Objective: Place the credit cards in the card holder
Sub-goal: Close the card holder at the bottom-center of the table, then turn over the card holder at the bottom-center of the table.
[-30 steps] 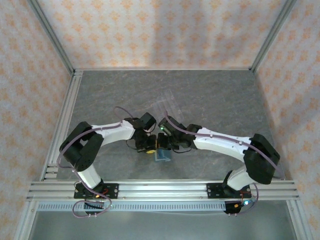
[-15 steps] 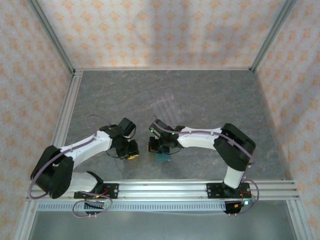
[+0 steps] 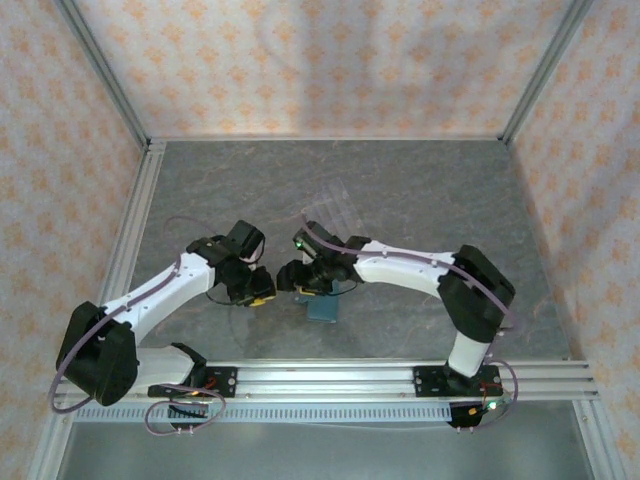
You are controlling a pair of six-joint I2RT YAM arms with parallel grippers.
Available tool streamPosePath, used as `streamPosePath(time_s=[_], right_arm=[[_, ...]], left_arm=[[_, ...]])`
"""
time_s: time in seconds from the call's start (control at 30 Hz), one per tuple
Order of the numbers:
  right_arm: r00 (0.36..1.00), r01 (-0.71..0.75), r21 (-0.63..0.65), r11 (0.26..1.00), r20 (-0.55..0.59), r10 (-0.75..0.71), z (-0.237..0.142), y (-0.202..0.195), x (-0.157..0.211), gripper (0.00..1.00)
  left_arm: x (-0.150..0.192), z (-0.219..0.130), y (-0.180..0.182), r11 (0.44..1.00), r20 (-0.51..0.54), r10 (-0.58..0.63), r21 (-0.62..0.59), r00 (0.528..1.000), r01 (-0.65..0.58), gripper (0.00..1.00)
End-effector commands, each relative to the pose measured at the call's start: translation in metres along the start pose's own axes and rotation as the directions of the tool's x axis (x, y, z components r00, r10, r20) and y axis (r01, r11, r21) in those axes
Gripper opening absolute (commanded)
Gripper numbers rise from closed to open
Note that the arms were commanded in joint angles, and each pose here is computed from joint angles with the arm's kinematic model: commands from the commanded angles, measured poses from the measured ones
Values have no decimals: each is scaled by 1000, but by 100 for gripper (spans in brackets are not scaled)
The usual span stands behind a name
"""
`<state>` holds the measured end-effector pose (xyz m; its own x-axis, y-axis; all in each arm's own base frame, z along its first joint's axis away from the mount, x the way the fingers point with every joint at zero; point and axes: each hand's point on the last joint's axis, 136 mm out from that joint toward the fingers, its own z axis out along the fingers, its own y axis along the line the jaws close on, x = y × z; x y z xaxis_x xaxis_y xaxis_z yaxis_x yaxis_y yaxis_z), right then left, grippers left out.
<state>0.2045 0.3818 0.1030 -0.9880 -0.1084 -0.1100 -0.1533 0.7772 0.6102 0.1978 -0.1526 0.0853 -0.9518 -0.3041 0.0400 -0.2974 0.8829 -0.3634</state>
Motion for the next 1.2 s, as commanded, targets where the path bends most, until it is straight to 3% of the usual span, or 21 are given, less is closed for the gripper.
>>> streamPosePath(time_s=[0.0,0.1,0.27,0.57,0.67,0.87,1.17], right_arm=[[1000,23,-16,1000,5,-23,-42,13,1,66],[999,4,-4,1000,41,-4,-68,7,-3,67],[993,-98,57,994,74,94,-84,-42,6,62],[982,-187,36,982,23,187,-70,-94,30,54],[983,-183,15,983,24,183,-62,-98,33,56],[985,-173,-24,985,18,173,-48,-104,35,61],[987,-158,-56,986,-16,157,-15,-109,27,65]], left_arm=[[4,-14,0,999,-11,30,-13,999,-30,25],[4,-23,-13,998,-4,49,31,999,-49,26],[5,-26,-50,989,-2,111,102,994,-110,28],[6,24,-121,979,-70,196,70,978,-191,18],[4,45,-114,983,-106,183,13,977,-182,13],[5,83,-83,981,-161,157,-84,974,-172,11],[13,112,-42,976,-207,122,-152,971,-156,10]])
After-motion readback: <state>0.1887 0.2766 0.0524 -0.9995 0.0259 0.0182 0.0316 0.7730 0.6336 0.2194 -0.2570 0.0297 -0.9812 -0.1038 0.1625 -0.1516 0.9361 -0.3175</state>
